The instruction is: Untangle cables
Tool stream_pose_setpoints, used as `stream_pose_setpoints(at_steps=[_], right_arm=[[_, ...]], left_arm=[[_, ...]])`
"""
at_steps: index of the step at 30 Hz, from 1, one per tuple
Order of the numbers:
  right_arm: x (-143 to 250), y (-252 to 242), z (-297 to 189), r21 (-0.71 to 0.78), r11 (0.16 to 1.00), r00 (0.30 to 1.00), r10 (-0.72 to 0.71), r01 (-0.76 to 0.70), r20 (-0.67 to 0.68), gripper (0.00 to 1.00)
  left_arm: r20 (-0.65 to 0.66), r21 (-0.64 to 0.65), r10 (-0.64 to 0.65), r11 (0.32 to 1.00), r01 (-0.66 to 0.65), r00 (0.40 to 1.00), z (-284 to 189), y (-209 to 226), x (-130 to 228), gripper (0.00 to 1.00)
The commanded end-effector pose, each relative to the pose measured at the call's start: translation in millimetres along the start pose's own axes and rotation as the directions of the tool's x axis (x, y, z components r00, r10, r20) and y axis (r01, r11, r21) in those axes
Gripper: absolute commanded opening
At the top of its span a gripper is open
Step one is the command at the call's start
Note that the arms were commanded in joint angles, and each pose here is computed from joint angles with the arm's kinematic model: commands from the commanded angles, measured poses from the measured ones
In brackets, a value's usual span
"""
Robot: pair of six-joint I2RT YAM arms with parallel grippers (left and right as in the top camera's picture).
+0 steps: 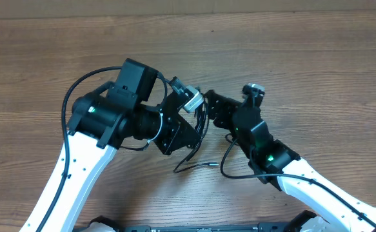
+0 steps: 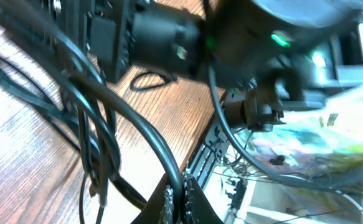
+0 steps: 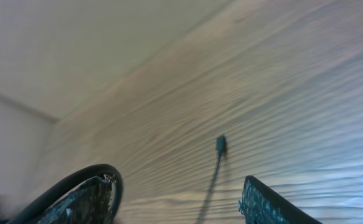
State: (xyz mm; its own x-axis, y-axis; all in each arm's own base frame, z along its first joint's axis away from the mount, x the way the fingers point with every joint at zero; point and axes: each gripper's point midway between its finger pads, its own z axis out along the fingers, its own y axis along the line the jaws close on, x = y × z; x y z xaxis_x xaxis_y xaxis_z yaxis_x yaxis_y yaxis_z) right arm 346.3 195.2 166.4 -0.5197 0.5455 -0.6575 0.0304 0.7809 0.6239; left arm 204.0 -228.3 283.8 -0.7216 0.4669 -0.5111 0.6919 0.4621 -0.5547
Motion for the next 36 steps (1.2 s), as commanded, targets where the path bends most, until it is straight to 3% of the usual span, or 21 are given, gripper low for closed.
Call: stream_pose_setpoints(at_steps=[1, 11, 20, 23, 30, 36], right_arm=[[-30.2, -34.1, 3.6, 0.129, 0.991, 0.996, 0.012, -0.024, 0.087, 0.65], [-44.5, -128.3, -8.2, 0.41, 0.909, 0.997, 0.055, -0.075, 0.061, 0.65], [-52.6, -186.0, -28.8, 0.567, 0.814, 0.991, 0.112, -0.131, 0.068, 0.65], [-53.5, -203.3, -37.5, 0.612, 0.777, 0.989, 0.133, -0.148, 0.07, 0.65], [-56.5, -228.1, -51.4, 0.671, 0.719, 0.982, 0.168, -0.182, 0.087, 0.65], [-56.8, -240.3, -59.3, 0.7, 0.687, 0.978, 0.187, -0.198, 0.094, 0.65]], left_arm=[[0.045, 0.013, 0.107, 0.994, -0.108, 0.993, -15.5, -19.9, 1.6, 0.04], [0.041, -0.202, 0.119, 0.973, -0.109, 0.992, -30.1, 5.1, 6.3, 0.05], [0.119, -0.481, -0.044, 0.872, 0.096, 0.992, -56.7, 63.2, 1.8, 0.04], [0.209, -0.551, -0.116, 0.807, 0.214, 0.971, -73.5, 84.9, -3.0, 0.04], [0.466, -0.633, -0.306, 0.541, 0.554, 0.83, -126.6, 137.6, 11.2, 0.05], [0.567, -0.598, -0.359, 0.441, 0.67, 0.742, -150.4, 155.8, 22.2, 0.04]])
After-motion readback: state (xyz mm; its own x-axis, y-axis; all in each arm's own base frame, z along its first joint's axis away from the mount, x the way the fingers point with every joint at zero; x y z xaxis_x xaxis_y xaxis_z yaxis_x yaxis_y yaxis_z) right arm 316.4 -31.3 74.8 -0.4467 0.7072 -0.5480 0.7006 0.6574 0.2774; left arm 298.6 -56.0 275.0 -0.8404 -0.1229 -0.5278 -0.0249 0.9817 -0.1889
